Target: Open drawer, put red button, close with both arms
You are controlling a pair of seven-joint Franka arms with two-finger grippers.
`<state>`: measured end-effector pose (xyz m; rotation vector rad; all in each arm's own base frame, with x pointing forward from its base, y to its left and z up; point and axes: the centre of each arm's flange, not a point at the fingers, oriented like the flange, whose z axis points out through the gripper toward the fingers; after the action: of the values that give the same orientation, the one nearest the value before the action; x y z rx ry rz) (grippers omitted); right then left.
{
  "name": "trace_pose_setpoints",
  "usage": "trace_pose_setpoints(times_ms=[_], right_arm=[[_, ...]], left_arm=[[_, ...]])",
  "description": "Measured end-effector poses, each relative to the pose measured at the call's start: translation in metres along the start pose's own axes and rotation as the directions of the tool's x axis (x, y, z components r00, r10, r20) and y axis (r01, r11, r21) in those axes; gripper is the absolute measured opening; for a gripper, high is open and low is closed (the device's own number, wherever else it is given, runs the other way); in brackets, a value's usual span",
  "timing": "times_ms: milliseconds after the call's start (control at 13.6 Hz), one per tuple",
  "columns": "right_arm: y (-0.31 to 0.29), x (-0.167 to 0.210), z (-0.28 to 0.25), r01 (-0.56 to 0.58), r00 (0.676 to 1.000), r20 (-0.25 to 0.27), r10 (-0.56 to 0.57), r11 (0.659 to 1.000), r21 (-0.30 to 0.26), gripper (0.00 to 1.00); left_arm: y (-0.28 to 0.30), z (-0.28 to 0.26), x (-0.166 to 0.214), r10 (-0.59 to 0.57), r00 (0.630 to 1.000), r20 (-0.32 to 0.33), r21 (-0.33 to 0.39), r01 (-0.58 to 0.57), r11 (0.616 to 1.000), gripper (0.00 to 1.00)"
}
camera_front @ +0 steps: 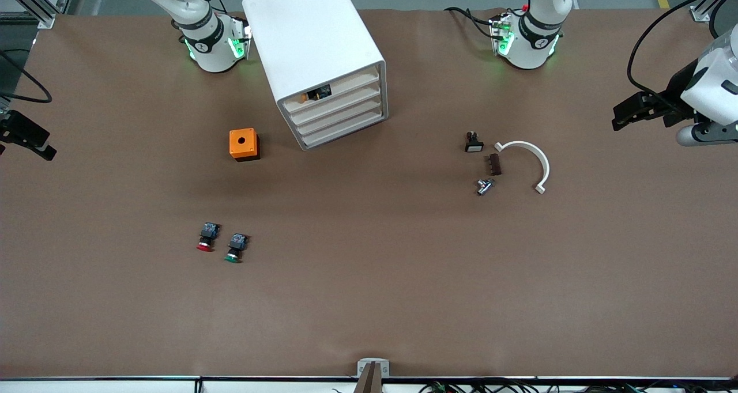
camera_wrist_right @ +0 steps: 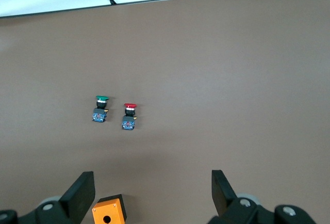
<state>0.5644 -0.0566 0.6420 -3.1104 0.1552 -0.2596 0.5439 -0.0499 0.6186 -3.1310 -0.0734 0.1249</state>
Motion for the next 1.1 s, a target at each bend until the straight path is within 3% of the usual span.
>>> trace_pose_setpoints(times_ms=[441,661,808,1102], right_arm=[[0.0,0.0,0.0,0.0,1.0,0.0,0.0,1.0,0.0,1.0],[0.0,0.0,0.0,0.0,1.0,0.001,0.0,1.0,0.0,1.0],[-0.001,0.0,0.003,0.001,1.0,0.005,-0.001,1.0,0.0,1.0],[-0.014,0.011,0.045,0.021,1.0,0.013,-0.021,1.0,0.0,1.0]], left_arm=[[0.005,0.005,0.002,0.009,0.999,0.037,0.004,-0.01,1.0,1.0],[0.031,0.055,0.026,0.042,0.99,0.132,0.01,-0.044,0.999,1.0],[0.059,0.101,0.043,-0.002,0.979,0.206,0.031,-0.004,1.0,1.0],[0.125,0.145,0.058,-0.167,0.947,0.273,0.043,0.161,0.986,1.0]])
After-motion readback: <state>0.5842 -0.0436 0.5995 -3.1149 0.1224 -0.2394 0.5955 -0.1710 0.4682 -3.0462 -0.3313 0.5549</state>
